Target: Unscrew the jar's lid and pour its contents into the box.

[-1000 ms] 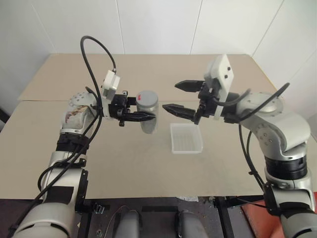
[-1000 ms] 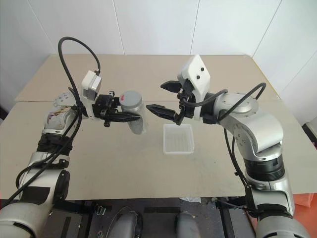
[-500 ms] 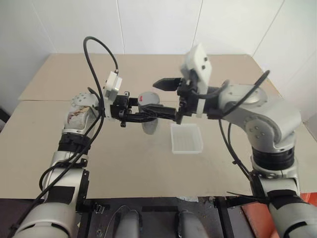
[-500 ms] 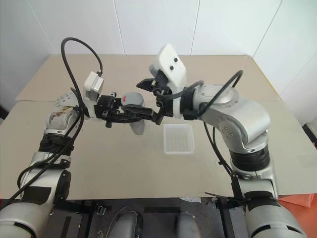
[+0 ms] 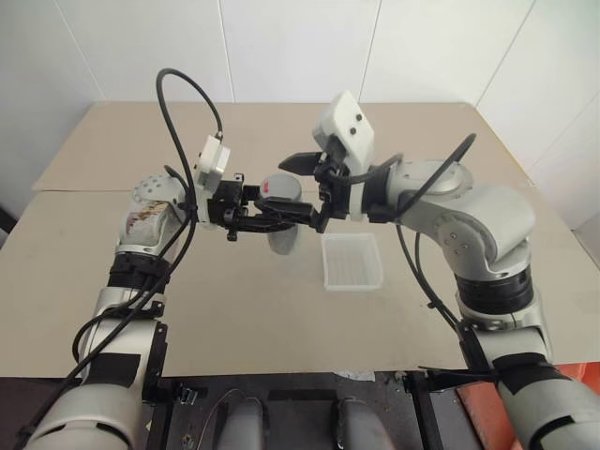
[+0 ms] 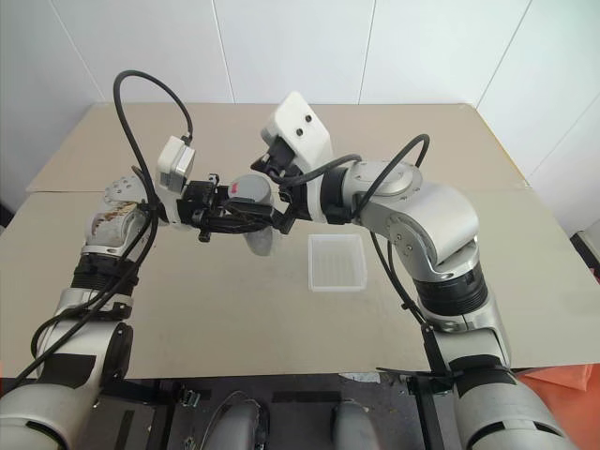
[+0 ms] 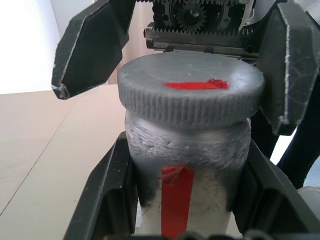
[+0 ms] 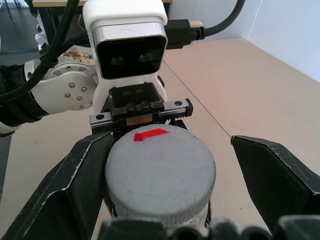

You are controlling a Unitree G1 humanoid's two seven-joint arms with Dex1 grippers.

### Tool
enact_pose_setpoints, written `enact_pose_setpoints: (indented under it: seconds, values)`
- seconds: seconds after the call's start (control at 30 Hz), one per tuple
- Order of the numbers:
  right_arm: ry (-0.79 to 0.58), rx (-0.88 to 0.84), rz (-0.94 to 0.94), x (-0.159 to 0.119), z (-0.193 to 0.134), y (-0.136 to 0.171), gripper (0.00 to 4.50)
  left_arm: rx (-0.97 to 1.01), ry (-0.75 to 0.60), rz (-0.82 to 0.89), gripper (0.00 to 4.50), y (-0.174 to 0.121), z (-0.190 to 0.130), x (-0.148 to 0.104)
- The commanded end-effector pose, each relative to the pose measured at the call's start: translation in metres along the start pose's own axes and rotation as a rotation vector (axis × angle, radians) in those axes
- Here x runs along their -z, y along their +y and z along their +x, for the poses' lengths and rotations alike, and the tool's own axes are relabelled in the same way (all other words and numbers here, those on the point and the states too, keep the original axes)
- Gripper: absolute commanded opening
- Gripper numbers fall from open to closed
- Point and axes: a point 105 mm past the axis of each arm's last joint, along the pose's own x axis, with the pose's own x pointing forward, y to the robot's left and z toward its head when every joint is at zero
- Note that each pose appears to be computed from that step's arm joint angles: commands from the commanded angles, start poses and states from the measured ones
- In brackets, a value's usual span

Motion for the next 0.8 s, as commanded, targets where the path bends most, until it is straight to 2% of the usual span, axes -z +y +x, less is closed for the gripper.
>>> enact_pose_setpoints:
  seconds: [0.03, 0.13, 0.17, 0.37, 0.53, 0.6, 0.73, 0.8]
  values:
    - [-0.058, 0.008, -0.038, -0.017, -0.004, 0.0, 3.84, 0.004, 0.003, 0.044, 2.02, -0.002, -0.002, -0.01]
    - [-0.058, 0.016, -0.026, -0.017, -0.005, -0.002, 2.86, 0.004, 0.004, 0.044, 2.02, -0.002, -0.001, -0.009]
    - [-0.059, 0.016, -0.024, -0.017, -0.005, -0.002, 2.75, 0.004, 0.005, 0.044, 2.02, -0.002, -0.001, -0.009]
    - [-0.113, 0.054, 0.029, -0.032, -0.017, -0.017, 2.75, 0.008, 0.012, 0.031, 2.02, -0.004, -0.001, -0.005]
    - [-0.178, 0.17, 0.068, -0.048, -0.054, -0.05, 2.75, 0.012, 0.023, 0.02, 2.02, -0.007, -0.002, 0.001]
    - [-0.132, 0.264, 0.061, -0.035, -0.074, -0.063, 2.75, 0.003, 0.018, 0.02, 2.02, -0.007, -0.003, 0.001]
    - [0.023, 0.496, -0.006, 0.014, -0.118, -0.08, 2.75, -0.044, 0.006, 0.034, 2.02, -0.003, -0.006, -0.001]
    - [0.173, 0.635, 0.009, 0.069, -0.152, -0.082, 2.75, -0.084, -0.007, 0.045, 2.02, 0.0, -0.007, -0.003]
